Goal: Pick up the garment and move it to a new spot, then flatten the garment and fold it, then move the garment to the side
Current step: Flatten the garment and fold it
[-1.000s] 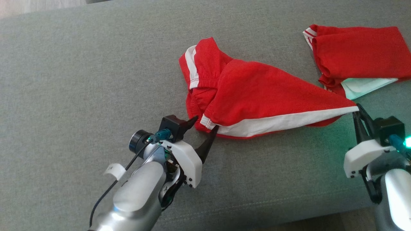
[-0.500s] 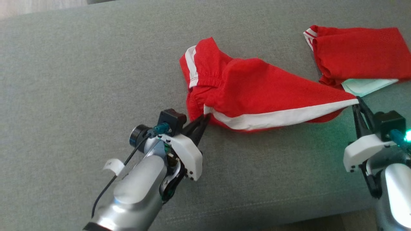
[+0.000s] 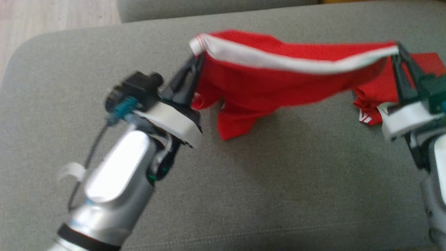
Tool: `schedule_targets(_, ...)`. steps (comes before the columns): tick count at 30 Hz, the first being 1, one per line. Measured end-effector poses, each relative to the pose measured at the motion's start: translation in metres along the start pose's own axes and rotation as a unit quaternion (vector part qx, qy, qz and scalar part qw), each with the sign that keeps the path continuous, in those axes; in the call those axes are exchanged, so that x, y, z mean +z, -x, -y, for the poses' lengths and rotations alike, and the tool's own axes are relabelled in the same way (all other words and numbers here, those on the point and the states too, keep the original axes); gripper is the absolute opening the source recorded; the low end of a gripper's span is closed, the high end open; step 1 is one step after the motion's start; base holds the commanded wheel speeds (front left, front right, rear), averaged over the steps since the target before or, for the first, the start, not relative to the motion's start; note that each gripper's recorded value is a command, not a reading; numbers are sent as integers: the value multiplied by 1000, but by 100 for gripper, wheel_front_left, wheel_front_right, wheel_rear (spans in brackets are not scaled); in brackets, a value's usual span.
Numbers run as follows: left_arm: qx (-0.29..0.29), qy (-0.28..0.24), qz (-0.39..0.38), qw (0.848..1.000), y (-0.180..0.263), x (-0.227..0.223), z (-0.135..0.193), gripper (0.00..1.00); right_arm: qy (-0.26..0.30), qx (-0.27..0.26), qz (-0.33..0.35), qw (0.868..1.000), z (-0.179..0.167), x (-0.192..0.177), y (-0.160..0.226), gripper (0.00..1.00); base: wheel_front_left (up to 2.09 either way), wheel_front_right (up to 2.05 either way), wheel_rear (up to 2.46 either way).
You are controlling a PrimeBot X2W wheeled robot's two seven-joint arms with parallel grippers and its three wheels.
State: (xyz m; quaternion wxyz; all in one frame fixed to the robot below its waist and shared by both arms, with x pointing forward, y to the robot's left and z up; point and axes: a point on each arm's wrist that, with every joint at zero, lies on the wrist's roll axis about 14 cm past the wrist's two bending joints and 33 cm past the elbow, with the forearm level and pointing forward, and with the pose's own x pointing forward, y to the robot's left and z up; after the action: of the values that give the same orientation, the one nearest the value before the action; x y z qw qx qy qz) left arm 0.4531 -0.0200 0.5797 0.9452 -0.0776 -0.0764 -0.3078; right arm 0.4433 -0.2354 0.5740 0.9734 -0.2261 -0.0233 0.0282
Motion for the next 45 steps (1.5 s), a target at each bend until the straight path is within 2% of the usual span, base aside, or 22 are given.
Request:
schedule_targets(8,21,-42,97,994,8,97,-14,0,36,-2,112,993,15,94,-12,0,0,0,0)
schedule_targets(16,20,-66,131,989,27,138,-2,0,39,-4,149,988,17,127,5,0,0,0,0)
schedule_targets(24,11,-80,92,993,56,135,6,0,27,-1,142,989,14,129,34,0,0,0,0)
schedule_targets(28,-10,-73,80,994,71,139,20,0,24,12,130,991,9,130,49,0,0,0,0)
schedule_targets(33,-17,-86,67,994,73,142,18,0,22,19,113,993,10,130,52,0,0,0,0)
schedule_targets(38,-29,-95,51,994,40,136,-1,0,24,42,113,992,9,137,18,0,0,0,0)
schedule_targets(45,-5,-141,40,989,-48,125,-77,0,40,53,132,989,19,158,-86,0,0,0,0)
